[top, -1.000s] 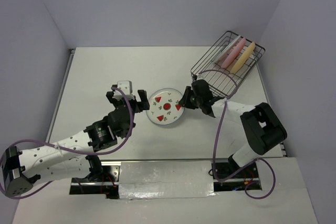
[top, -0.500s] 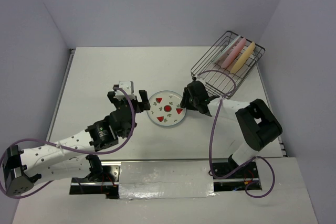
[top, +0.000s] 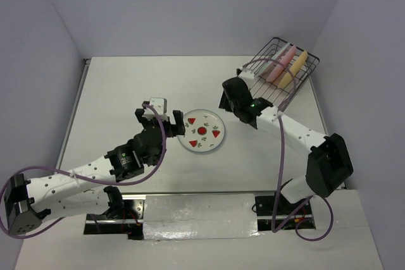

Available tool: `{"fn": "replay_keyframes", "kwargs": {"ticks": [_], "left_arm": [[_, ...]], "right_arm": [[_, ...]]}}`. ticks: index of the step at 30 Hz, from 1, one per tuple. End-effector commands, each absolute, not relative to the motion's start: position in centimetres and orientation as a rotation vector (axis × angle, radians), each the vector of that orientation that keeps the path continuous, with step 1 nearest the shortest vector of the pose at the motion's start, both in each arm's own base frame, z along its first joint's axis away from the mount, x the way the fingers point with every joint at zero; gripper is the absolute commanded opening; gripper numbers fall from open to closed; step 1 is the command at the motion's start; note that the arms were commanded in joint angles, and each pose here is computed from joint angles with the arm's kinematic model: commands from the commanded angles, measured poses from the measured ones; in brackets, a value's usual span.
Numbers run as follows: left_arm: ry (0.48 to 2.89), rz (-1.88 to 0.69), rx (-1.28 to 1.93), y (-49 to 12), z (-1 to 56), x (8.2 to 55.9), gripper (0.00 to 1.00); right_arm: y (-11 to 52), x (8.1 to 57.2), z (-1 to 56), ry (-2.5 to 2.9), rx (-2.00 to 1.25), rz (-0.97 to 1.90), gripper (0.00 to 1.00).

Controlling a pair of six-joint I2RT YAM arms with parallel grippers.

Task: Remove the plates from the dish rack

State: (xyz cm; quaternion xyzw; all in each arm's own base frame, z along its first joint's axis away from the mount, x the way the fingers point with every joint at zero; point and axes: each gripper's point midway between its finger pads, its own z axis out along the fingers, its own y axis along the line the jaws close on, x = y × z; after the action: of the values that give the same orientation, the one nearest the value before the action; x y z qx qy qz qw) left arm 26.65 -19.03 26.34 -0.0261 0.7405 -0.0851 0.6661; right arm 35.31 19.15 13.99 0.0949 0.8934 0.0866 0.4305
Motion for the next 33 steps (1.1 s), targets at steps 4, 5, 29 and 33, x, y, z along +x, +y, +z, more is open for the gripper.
{"fn": "replay_keyframes", "kwargs": {"ticks": [4, 5, 29, 33], "left_arm": [[1.629, -0.434, 0.201, -25.5, 28.1, 25.9, 0.97], [1.632, -0.461, 0.218, -26.3, 28.6, 25.9, 0.95], [1.548, -0.701, 0.445, -30.5, 29.4, 23.1, 0.95], [1.556, -0.668, 0.434, -30.2, 29.1, 23.5, 0.95]], "right_arm": [[12.4, 41.1, 24.5, 2.024, 0.460, 0.020, 0.52], [11.9, 42.0, 25.2, 2.017, 0.477, 0.008, 0.52], [-0.8, 56.0, 26.5, 1.915, 0.804, -0.133, 0.51], [-1.3, 56.3, 25.0, 1.938, 0.810, -0.144, 0.51]]}}
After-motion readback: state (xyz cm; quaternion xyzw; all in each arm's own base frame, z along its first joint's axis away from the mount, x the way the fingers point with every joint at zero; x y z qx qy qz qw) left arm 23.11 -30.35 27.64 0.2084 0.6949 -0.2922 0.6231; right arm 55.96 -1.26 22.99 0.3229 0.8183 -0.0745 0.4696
